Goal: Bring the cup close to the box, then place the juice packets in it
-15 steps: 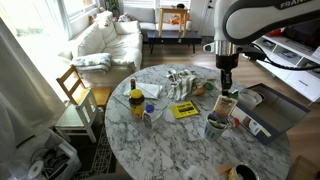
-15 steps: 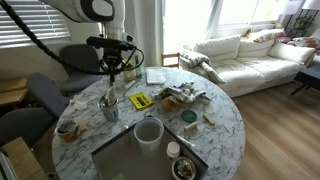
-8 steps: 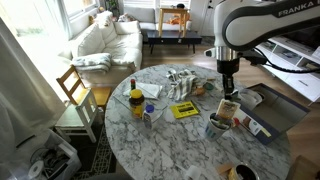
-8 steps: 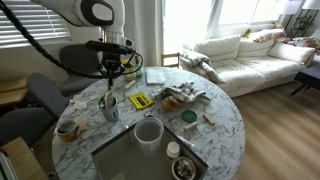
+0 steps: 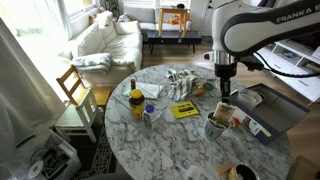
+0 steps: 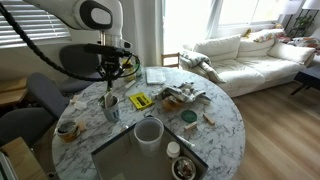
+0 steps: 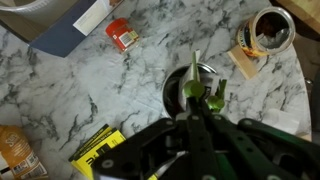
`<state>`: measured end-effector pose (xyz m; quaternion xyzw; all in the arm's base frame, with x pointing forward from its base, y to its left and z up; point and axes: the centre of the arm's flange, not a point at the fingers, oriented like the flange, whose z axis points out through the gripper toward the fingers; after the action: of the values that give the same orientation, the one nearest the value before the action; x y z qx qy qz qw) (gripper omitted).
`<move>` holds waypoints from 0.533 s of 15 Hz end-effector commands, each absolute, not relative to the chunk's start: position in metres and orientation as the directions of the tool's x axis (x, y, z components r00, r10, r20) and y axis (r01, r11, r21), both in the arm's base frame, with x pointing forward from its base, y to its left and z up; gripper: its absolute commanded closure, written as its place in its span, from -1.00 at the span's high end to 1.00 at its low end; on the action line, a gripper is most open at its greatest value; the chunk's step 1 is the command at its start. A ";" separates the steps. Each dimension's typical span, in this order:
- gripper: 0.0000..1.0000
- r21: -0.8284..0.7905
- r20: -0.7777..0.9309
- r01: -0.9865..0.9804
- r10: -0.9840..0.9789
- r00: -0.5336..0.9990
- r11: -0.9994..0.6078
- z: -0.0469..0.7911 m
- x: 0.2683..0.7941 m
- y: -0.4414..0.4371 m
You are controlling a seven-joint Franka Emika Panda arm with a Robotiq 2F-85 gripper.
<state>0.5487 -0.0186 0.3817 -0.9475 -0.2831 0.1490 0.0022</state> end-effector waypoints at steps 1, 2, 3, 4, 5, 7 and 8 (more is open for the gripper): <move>-0.99 -0.043 -0.245 0.493 0.488 0.838 -0.869 0.369 0.546 -0.010; -0.99 -0.020 -0.235 0.478 0.468 0.852 -0.878 0.366 0.547 -0.010; -0.99 0.005 -0.229 0.466 0.452 0.862 -0.885 0.363 0.548 -0.011; -0.99 0.027 -0.228 0.457 0.439 0.869 -0.889 0.360 0.548 -0.012; -0.99 0.045 -0.229 0.449 0.428 0.874 -0.892 0.358 0.548 -0.012; -0.99 0.080 -0.256 0.446 0.414 0.874 -0.892 0.352 0.544 -0.013; -0.99 0.091 -0.270 0.443 0.406 0.873 -0.892 0.349 0.542 -0.013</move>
<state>0.5518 -0.0147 0.3604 -0.9652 -0.2305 0.1152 -0.0446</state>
